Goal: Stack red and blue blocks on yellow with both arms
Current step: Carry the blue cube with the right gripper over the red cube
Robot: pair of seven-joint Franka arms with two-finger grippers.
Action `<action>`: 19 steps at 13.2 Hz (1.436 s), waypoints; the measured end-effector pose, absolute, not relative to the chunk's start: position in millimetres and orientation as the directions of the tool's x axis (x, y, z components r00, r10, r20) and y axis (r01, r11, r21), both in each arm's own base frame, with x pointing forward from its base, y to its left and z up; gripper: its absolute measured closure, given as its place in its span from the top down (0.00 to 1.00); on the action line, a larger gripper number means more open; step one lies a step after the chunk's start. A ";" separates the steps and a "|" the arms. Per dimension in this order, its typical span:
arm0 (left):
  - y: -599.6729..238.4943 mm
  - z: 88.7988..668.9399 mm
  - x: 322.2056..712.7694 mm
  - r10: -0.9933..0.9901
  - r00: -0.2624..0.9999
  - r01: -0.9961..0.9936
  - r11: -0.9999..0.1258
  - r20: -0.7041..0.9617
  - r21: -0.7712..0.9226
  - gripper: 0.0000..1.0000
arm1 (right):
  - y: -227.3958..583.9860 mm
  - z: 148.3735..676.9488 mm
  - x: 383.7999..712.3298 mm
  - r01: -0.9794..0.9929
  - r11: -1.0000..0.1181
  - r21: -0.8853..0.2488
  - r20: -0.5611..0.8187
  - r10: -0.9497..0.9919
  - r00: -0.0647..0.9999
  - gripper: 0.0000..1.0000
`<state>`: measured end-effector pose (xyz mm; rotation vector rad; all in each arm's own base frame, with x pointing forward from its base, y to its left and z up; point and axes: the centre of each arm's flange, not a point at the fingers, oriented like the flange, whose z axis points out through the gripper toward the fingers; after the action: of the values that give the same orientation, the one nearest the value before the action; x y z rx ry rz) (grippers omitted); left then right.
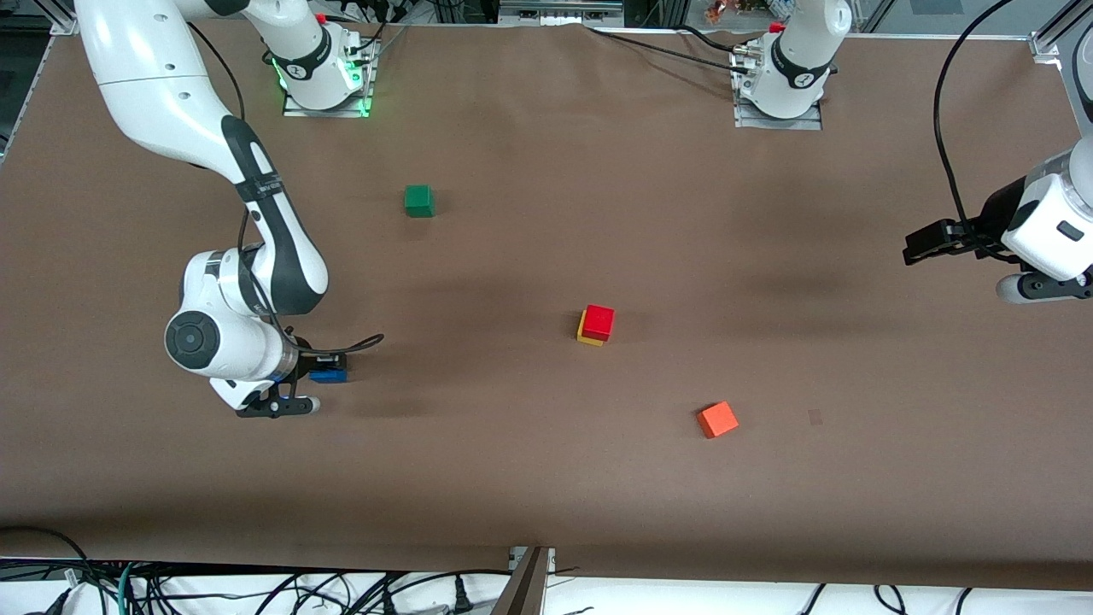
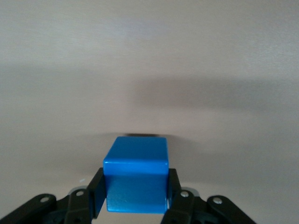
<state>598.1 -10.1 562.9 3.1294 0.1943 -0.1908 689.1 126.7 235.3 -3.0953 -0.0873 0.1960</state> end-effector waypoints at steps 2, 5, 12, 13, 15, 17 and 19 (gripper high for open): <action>-9.2 558.2 598.5 0.124 0.984 0.125 -0.992 -0.126 -0.008 1.00 | 161.2 277.0 694.1 0.028 -0.999 -0.034 -0.158 0.033 0.987 0.56; -7.9 558.0 600.4 0.126 0.985 0.126 -0.992 -0.116 -0.006 1.00 | 240.7 334.1 685.0 0.007 -1.000 -0.021 -0.154 0.010 0.988 0.56; 4.6 559.7 606.5 0.145 0.985 0.146 -0.989 -0.097 -0.001 1.00 | 417.6 376.8 629.8 -0.104 -0.992 -0.072 -0.061 -0.100 0.993 0.56; 4.1 561.7 609.0 0.144 0.986 0.145 -0.989 -0.089 0.001 1.00 | 439.1 377.7 622.9 -0.126 -0.986 -0.105 -0.047 -0.122 0.991 0.56; 4.4 566.9 613.2 0.144 0.987 0.145 -0.989 -0.075 0.005 1.00 | 478.5 371.5 606.1 -0.139 -0.978 -0.154 -0.025 -0.136 0.990 0.56; 4.3 568.2 614.8 0.144 0.987 0.144 -0.990 -0.071 0.006 1.00 | 514.7 358.8 587.9 -0.144 -0.970 -0.195 0.004 -0.148 0.989 0.56; 4.4 568.5 614.8 0.144 0.987 0.145 -0.989 -0.071 0.006 1.00 | 542.2 347.6 572.2 -0.139 -0.963 -0.229 0.026 -0.149 0.988 0.56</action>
<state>614.8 4.4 568.5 3.1202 0.2263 -0.1096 572.2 542.2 347.6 -2.9041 0.2134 -0.0634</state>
